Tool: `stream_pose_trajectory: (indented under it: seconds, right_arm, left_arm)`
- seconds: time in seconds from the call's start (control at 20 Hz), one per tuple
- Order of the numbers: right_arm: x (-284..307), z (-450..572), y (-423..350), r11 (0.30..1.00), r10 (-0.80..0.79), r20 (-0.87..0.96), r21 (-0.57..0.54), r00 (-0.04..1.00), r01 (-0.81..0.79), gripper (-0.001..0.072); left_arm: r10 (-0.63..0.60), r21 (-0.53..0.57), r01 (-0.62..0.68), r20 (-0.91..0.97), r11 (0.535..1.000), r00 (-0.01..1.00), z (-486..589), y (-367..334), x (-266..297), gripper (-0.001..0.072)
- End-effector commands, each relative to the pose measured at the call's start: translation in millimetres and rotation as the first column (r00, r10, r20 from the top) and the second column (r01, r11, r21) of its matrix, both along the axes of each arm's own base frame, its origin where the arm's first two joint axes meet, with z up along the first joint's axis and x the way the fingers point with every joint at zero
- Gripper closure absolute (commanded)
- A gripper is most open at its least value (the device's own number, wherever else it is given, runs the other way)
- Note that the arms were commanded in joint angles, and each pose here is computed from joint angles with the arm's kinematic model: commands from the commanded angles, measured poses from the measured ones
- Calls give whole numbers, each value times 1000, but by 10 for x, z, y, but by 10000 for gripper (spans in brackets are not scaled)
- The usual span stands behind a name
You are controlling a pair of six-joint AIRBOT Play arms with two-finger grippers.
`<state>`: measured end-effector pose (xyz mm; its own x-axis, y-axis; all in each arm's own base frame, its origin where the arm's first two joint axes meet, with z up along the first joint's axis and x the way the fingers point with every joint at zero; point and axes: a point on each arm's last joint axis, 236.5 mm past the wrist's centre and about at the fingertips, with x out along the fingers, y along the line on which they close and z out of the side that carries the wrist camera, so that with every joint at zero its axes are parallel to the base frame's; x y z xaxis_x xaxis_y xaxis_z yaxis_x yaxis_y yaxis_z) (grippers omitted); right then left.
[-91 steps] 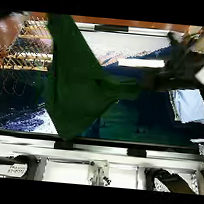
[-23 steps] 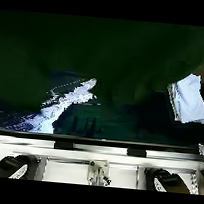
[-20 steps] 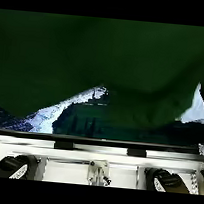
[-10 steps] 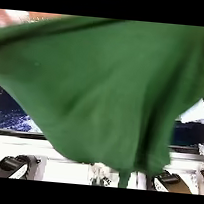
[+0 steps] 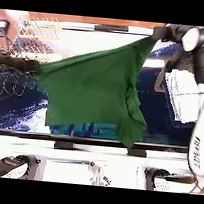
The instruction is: Fold the shirts.
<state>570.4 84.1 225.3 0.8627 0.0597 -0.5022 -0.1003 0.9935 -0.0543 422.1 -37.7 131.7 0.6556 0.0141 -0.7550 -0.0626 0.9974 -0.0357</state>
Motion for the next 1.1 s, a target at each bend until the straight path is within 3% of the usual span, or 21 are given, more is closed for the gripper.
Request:
stream_pose_trajectory:
  seconds: [0.0, 0.25, 0.3, 0.35, 0.4, 0.55, 0.65, 0.7, 0.75, 0.95, 1.05]
  right_arm:
    - [206, -843, 129, 996, -23, -165, 77, 986, 36, 637]
    - [-95, -1685, 268, 992, -1, -455, 109, 891, 57, 611]
    - [-132, -1655, 296, 991, 9, -462, 122, 887, 53, 439]
    - [-185, -1571, 304, 991, 19, -462, 124, 886, 44, 85]
    - [-247, -1462, 265, 994, 25, -458, 103, 888, 25, 81]
    - [-603, -1091, -254, 997, -46, -484, -77, 874, 10, 81]
    - [-1053, -928, -807, 981, -145, -570, -190, 809, 41, 81]
    - [-1270, -887, -1011, 980, -167, -617, -191, 769, 59, 81]
    - [-1483, -859, -1153, 985, -163, -666, -147, 728, 86, 84]
    - [-1876, -779, -1082, 955, 93, -750, 254, 655, 154, 84]
    - [-1879, -746, -1160, 930, 110, -739, 312, 664, 194, 84]
  left_arm:
    - [37, -36, -42, -119, 998, 992, -767, -49, 309, 678]
    - [3, -201, -91, -398, 975, 917, -1624, -474, 89, 650]
    - [-47, -208, -49, -431, 977, 901, -1668, -525, 1, 435]
    - [-83, -185, -5, -465, 983, 881, -1675, -495, -102, 52]
    - [-107, -160, 29, -506, 987, 856, -1641, -413, -201, -13]
    - [-169, -136, 109, -608, 985, 776, -1343, -29, -484, -13]
    - [-174, -190, 66, -641, 980, 748, -1159, 234, -727, 7]
    - [-185, -252, 25, -635, 968, 750, -1095, 302, -823, 83]
    - [-200, -338, -27, -619, 941, 760, -1055, 327, -932, 122]
    - [-225, -564, -248, -638, 788, 736, -1483, 323, -1572, 96]
    - [-241, -616, -280, -626, 736, 742, -1728, 279, -1730, 96]
